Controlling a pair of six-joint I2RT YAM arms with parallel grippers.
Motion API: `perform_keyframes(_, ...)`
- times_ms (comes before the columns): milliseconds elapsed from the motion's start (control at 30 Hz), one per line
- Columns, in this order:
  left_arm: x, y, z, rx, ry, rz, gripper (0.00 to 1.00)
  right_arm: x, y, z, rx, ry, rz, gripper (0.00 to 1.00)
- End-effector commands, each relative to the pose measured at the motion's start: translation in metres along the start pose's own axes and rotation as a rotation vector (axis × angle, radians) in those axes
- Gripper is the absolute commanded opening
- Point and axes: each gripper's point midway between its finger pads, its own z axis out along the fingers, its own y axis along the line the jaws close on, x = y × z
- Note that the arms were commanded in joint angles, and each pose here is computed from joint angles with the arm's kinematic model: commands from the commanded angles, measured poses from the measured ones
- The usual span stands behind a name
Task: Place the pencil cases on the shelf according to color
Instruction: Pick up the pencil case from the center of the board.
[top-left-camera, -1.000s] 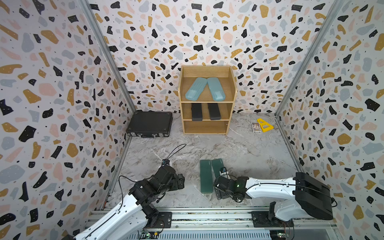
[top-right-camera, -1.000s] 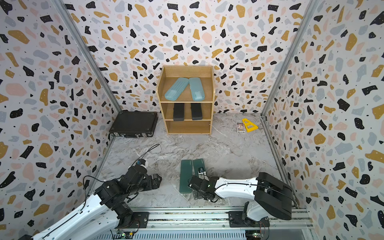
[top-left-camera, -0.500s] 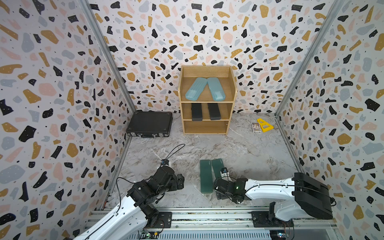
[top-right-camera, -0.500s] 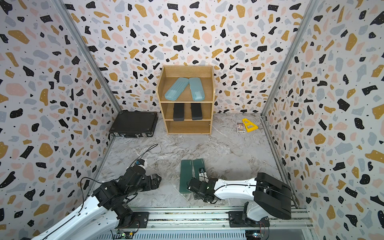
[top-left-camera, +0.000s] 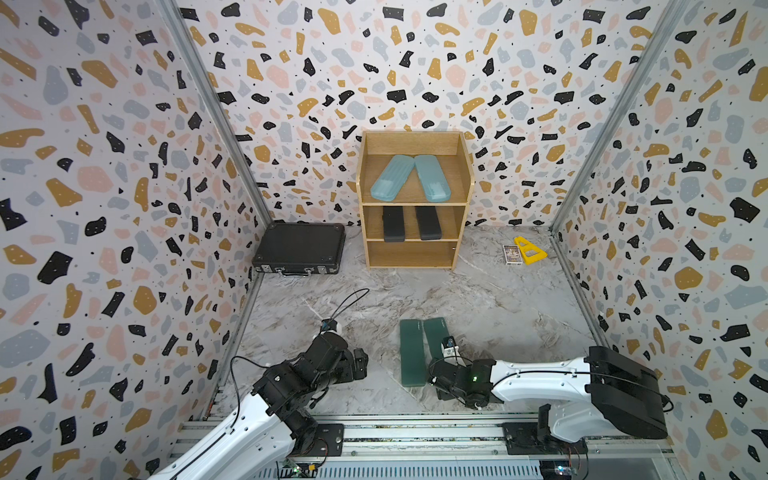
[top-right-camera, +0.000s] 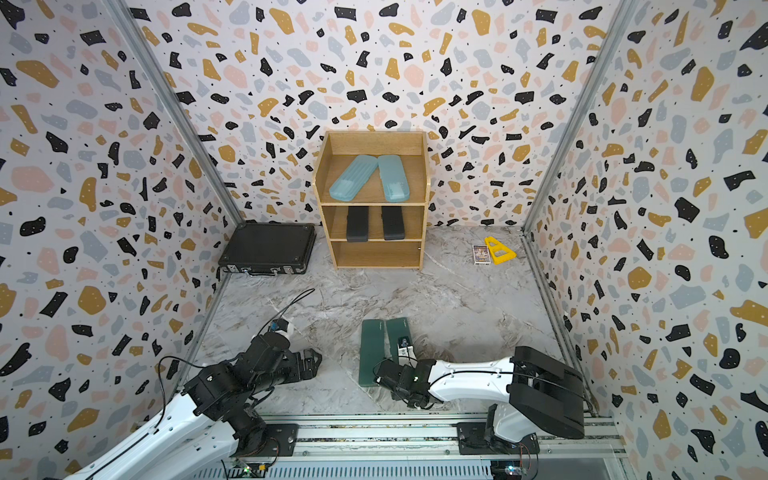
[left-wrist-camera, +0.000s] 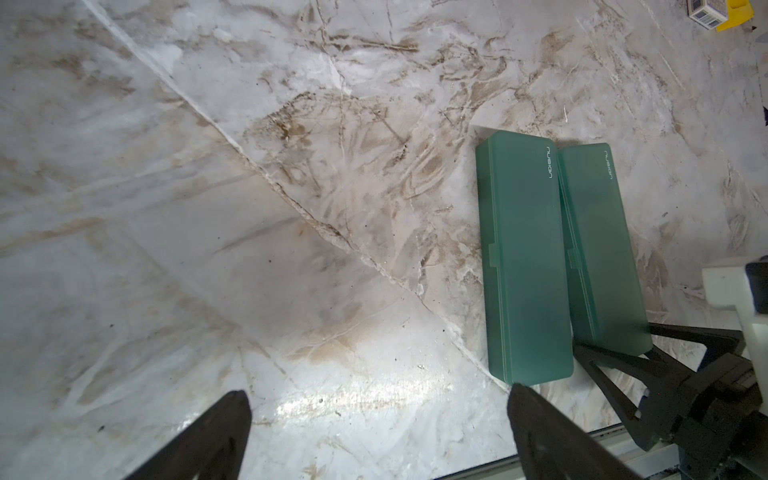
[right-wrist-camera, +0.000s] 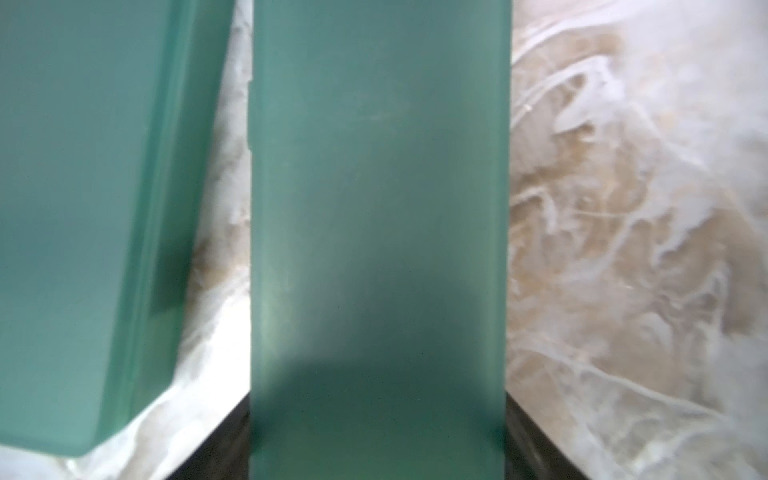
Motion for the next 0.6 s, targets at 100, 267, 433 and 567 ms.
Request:
perform_keyframes(100,-0.005,-0.001,-0.004,0.001,-0.022,-0.002,1.0,-0.023,-0.025,-0.037,0.05,-0.106,-0.018,0.39)
perform_keyframes(267,-0.007,-0.005,-0.006,0.013,-0.026,-0.007,1.0,-0.046,-0.028,-0.063,0.027,-0.196,-0.022,0.37)
perform_keyframes(433,-0.011,-0.006,-0.008,0.014,-0.035,-0.009,1.0,-0.071,-0.029,-0.076,0.0,-0.22,-0.011,0.35)
perform_keyframes(567,-0.012,-0.008,-0.009,0.014,-0.037,-0.006,1.0,-0.095,-0.026,-0.081,-0.027,-0.242,-0.019,0.35)
